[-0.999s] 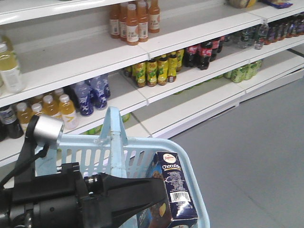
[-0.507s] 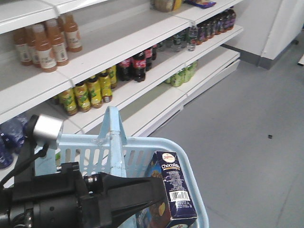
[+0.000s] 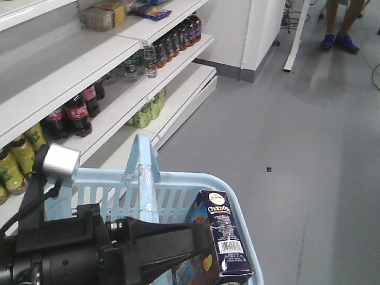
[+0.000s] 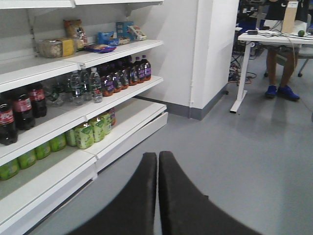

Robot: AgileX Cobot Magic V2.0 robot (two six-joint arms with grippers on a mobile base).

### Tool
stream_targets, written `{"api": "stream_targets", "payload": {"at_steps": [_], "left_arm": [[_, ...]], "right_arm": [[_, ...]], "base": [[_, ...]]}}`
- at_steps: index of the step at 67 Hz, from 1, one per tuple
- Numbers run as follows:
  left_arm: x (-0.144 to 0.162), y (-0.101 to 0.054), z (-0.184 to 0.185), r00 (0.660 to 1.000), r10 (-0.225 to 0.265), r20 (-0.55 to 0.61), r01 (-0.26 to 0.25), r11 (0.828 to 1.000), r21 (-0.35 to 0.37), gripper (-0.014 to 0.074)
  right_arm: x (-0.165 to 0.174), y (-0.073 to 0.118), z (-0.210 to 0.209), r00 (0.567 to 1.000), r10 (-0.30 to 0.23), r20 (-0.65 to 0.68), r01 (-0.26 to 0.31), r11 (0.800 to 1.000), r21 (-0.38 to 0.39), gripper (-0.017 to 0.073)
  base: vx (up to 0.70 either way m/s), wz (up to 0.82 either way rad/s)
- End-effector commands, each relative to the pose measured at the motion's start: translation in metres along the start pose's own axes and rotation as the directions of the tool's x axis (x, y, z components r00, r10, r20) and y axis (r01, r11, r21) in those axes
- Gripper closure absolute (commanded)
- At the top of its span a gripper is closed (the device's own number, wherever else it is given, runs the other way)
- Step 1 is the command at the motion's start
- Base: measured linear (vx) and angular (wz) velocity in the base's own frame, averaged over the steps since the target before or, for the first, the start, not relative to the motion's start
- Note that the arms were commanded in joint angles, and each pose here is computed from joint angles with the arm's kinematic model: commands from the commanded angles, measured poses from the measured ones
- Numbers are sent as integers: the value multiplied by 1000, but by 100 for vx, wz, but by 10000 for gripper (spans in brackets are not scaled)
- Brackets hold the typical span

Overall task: Left arm holds basket, right arm returns cookies
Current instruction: 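Turn the base along the shelves while holding the basket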

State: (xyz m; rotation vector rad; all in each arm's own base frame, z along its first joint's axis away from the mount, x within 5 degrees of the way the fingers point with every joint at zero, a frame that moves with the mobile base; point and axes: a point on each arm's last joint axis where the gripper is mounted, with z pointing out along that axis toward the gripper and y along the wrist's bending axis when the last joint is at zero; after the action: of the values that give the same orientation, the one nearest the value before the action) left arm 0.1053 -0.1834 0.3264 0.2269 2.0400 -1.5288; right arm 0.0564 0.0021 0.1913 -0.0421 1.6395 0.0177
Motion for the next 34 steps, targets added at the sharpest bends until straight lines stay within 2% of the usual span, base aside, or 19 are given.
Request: {"api": "stream_targets", "payload": {"at_steps": [1,34], "left_arm": [[-7,-17,-5,999,-27,19,26,997,79,600],[-7,-17,-5,999,-27,19,26,997,79,600]], "right_arm": [[-6,0,-1,997,-8,76,8,1000,8,567],[-6,0,-1,997,-8,76,8,1000,8,567]], "base": [[34,-37],[37,-26]]}}
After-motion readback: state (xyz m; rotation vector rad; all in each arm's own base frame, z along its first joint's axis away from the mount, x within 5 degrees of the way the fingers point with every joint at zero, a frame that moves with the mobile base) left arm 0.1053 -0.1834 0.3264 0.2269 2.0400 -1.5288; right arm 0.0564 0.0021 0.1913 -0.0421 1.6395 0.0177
